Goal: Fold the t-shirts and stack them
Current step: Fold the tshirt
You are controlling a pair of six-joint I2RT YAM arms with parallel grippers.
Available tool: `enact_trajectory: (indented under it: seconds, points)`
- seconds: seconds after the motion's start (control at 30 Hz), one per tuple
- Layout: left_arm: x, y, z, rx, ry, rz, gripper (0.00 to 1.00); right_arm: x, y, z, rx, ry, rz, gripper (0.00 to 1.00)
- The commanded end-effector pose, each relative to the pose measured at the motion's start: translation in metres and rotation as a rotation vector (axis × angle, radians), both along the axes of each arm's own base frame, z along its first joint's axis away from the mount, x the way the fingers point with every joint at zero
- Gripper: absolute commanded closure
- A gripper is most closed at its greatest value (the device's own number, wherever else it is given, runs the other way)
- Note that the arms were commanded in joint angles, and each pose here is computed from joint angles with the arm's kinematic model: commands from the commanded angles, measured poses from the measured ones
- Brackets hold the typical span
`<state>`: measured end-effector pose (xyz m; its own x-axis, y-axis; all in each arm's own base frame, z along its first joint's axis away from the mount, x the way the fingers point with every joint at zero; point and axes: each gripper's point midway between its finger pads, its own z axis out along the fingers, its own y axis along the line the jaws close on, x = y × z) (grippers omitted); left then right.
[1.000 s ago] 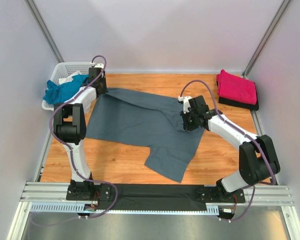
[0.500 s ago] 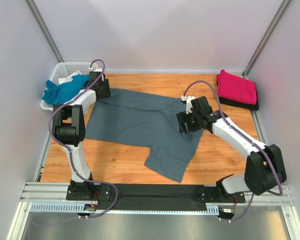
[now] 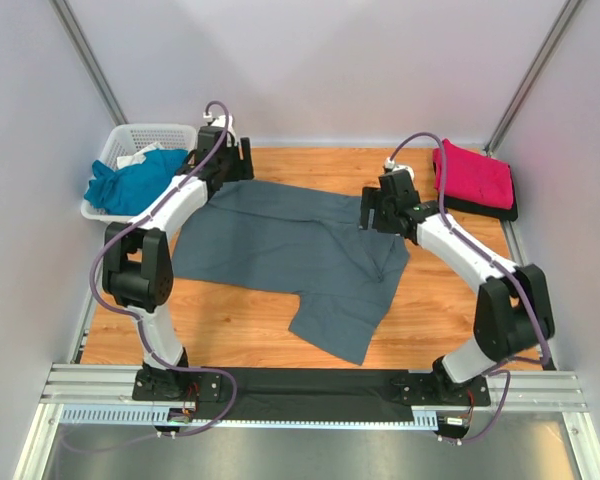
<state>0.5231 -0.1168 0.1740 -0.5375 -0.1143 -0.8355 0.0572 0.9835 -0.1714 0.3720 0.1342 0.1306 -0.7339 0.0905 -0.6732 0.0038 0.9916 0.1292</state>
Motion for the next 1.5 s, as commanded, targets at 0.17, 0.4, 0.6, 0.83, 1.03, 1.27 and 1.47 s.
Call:
enact_trajectory:
  seconds: [0.17, 0.4, 0.6, 0.83, 1.03, 1.27, 1.47]
  points:
    - [-0.025, -0.061, -0.008, -0.083, 0.067, -0.078, 0.27, 0.055, -0.005, -0.043, 0.085, 0.059, -0.335, 0.24]
    - [-0.057, -0.060, -0.053, -0.097, 0.237, 0.007, 0.33, 0.057, -0.015, -0.089, 0.060, 0.150, -0.393, 0.33]
    - [-0.125, -0.052, -0.117, -0.091, 0.459, 0.126, 0.36, 0.053, -0.039, -0.116, 0.048, 0.227, -0.436, 0.35]
    - [-0.174, -0.067, -0.146, -0.053, 0.567, 0.106, 0.39, 0.074, -0.070, -0.119, 0.015, 0.221, -0.442, 0.36]
    - [-0.197, -0.088, -0.156, -0.036, 0.635, 0.052, 0.43, 0.119, -0.075, -0.107, -0.046, 0.163, -0.378, 0.38]
    - [-0.219, -0.108, -0.155, 0.017, 0.643, -0.020, 0.43, 0.145, -0.072, -0.096, -0.055, 0.158, -0.334, 0.38]
    - [-0.182, -0.102, -0.114, 0.075, 0.533, 0.004, 0.43, 0.126, -0.062, -0.056, 0.015, 0.116, -0.267, 0.37]
